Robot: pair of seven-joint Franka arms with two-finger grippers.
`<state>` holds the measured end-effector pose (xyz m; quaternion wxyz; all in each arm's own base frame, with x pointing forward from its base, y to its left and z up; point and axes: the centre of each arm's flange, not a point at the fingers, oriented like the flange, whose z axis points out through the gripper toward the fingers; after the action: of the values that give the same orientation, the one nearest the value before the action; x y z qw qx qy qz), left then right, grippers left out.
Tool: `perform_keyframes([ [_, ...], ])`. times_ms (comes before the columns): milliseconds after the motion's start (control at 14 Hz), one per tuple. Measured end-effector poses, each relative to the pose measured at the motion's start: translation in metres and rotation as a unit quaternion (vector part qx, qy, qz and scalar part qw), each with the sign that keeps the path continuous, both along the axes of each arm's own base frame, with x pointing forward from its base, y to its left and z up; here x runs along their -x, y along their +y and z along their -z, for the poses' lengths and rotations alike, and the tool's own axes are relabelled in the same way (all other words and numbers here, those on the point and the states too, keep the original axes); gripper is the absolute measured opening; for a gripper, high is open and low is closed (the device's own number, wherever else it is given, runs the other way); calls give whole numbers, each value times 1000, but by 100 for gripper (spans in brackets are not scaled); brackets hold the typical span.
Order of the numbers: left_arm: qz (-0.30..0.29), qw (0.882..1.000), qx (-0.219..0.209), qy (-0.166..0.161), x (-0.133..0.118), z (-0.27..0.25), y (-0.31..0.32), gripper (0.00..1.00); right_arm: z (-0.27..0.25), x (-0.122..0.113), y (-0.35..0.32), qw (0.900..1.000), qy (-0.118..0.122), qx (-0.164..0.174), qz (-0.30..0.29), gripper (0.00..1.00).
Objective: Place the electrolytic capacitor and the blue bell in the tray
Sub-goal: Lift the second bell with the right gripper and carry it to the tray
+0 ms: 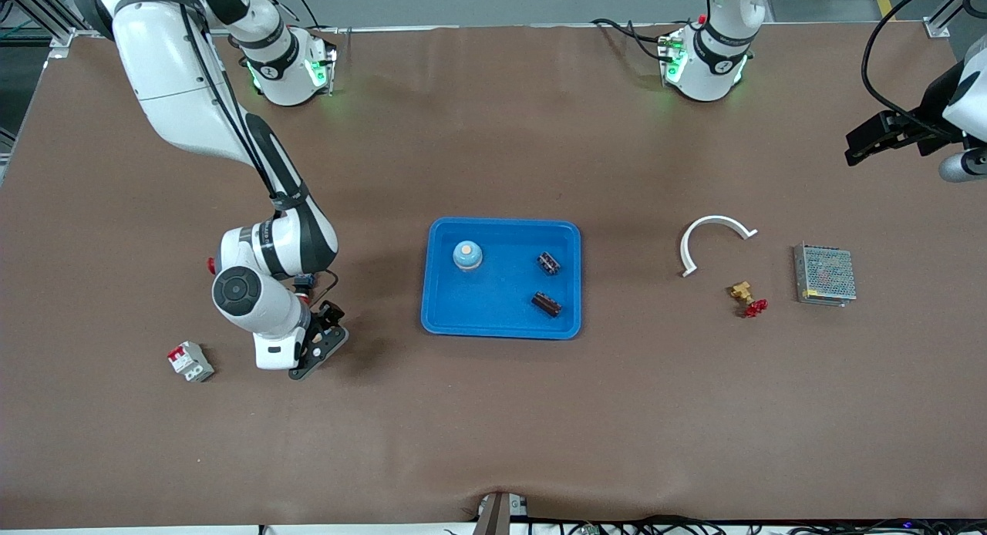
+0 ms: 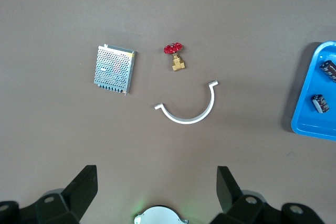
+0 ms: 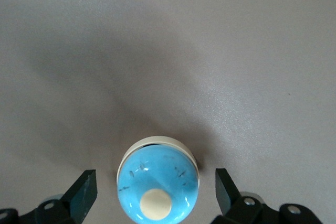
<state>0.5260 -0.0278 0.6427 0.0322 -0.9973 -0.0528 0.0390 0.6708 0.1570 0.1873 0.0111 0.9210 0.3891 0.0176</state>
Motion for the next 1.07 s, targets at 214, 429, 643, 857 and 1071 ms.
perform_keyframes([
  [214, 2, 1000, 0, 1, 2, 1, -2, 100, 5, 1, 0, 1000, 1, 0, 0, 100],
  [429, 5, 1000, 0, 0, 2, 1, -5, 100, 6, 0, -1, 1000, 0, 0, 0, 100],
  [643, 7, 1000, 0, -2, 1, 2, -7, 100, 6, 0, -2, 1000, 0, 0, 1, 100],
  [857, 10, 1000, 0, -5, 1, 2, -10, 100, 6, 0, -2, 1000, -1, 0, 1, 95],
  [1071, 11, 1000, 0, -4, 1, 3, -11, 100, 6, 0, -2, 1000, -1, 0, 2, 72],
])
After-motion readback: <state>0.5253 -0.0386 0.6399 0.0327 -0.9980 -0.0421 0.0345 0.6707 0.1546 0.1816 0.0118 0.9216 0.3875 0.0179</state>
